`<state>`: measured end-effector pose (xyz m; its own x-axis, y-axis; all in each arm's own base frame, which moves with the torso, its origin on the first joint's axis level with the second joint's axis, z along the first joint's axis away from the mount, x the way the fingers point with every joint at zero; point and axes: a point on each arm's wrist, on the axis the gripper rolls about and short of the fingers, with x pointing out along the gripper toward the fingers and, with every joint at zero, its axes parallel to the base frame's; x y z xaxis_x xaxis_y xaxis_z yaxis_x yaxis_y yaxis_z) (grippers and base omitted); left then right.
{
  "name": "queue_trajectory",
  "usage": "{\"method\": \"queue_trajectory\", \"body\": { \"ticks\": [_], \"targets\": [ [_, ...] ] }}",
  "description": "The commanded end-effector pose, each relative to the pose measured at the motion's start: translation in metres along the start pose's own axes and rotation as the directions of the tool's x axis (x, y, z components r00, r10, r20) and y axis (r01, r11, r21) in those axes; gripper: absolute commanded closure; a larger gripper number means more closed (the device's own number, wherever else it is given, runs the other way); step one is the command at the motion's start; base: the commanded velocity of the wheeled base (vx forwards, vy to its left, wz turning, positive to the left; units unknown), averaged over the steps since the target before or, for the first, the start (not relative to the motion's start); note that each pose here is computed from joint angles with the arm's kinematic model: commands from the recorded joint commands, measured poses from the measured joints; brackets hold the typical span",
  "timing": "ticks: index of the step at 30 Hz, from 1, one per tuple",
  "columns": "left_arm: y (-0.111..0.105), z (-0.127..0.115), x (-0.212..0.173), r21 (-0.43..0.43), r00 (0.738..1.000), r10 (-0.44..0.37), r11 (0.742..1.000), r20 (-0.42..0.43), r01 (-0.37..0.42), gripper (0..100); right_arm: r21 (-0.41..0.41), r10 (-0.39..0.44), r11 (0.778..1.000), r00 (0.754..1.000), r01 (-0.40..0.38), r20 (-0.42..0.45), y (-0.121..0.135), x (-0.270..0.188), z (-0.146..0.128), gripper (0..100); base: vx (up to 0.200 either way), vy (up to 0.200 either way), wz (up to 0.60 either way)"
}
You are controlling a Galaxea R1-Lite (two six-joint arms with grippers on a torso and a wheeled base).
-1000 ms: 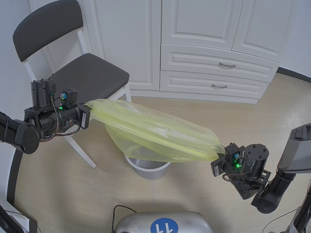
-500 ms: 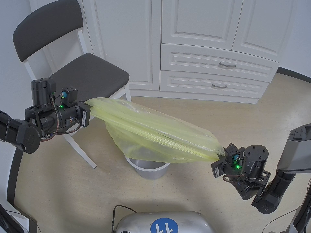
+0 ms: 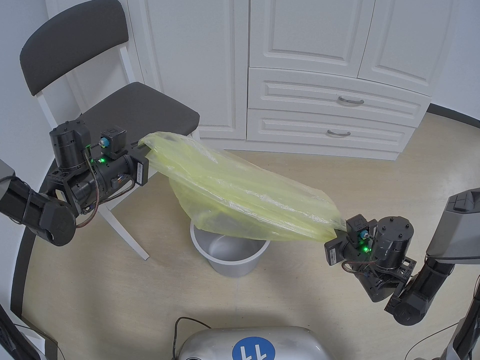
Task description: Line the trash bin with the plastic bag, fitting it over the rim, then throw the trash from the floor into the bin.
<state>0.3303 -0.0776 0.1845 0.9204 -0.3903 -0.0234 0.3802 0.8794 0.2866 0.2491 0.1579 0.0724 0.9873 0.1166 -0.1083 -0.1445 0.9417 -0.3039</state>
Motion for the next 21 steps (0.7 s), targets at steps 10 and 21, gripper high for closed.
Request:
{"method": "queue_trajectory", "body": {
  "ticks": [10,21],
  "targets": [
    [-0.037,-0.024,0.022,0.043,0.972,-0.121,0.992,0.203,0.115,100,0.099,-0.026,0.995,0.997,0.019,0.067,0.004,0.018,0.011,100,0.0,0.0,0.0],
    [-0.054,-0.02,0.02,0.04,0.956,-0.178,0.984,0.231,0.174,100,0.173,-0.018,0.985,0.993,-0.003,0.119,0.01,0.022,0.024,100,0.0,0.0,0.0]
  ]
}}
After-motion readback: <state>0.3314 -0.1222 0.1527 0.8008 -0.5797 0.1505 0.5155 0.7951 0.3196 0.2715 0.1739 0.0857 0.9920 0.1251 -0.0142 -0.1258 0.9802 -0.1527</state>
